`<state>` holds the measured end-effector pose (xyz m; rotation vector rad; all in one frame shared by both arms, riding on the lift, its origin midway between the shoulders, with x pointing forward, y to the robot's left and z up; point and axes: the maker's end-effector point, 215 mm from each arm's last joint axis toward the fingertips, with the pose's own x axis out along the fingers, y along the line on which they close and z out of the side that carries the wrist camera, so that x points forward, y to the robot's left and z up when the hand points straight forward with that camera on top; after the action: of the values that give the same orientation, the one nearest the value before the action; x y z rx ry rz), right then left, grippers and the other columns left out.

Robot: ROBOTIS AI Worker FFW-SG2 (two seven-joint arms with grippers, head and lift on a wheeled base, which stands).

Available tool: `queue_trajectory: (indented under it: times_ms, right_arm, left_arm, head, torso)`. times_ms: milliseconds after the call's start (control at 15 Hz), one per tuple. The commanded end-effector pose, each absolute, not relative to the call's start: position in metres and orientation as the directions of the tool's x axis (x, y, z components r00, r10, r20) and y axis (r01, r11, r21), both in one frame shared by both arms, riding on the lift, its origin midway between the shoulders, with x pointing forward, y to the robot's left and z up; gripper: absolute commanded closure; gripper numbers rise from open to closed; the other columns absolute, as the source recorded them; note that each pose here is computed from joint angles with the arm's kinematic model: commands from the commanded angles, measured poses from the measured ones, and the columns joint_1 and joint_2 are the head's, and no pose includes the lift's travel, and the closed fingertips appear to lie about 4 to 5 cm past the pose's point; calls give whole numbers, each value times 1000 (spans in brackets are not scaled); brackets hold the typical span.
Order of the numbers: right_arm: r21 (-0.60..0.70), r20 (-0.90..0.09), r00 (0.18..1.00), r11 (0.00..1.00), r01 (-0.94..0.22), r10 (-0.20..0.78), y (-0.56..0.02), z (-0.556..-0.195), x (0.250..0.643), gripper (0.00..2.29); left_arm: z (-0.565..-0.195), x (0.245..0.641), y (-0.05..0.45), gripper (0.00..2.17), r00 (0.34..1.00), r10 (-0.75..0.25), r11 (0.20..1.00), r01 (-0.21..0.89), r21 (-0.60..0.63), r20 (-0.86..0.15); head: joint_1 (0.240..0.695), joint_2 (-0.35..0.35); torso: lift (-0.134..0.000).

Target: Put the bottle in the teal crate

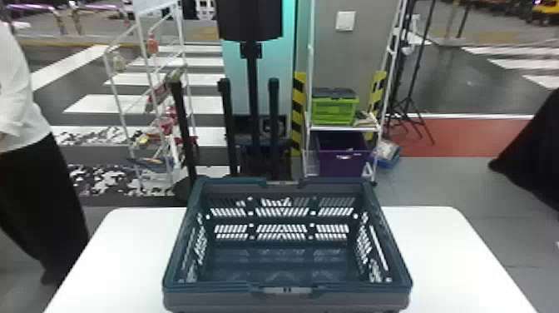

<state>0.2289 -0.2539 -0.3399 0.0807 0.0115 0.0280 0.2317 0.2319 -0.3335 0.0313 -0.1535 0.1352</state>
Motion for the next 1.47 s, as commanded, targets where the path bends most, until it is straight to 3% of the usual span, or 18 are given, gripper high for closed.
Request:
queue_trajectory:
  times_ms: [0,533,800,1067,1400]
  right_arm:
    - [84,-9,1000,996,-22,23,-255,-340,229,2044]
    - [83,-9,1000,996,-23,24,-254,-339,229,2044]
    - [80,33,999,996,-31,29,-252,-317,238,2044]
    - [79,93,994,995,-59,52,-244,-273,269,2044]
    - [95,44,996,992,-85,81,-231,-254,324,2044]
  left_arm:
    - [-333,232,232,194,979,130,991,-135,20,156]
    - [-334,232,232,194,979,131,991,-136,19,154]
    - [-334,231,232,194,979,132,990,-136,18,152]
    - [-339,229,229,194,982,123,992,-127,24,143]
    - [-335,224,229,194,982,116,993,-120,21,149]
  head:
    - [499,0]
    - [499,0]
    - [499,0]
    - [499,0]
    - [499,0]
  torso:
    - [0]
    - [0]
    - [0]
    - [0]
    - [0]
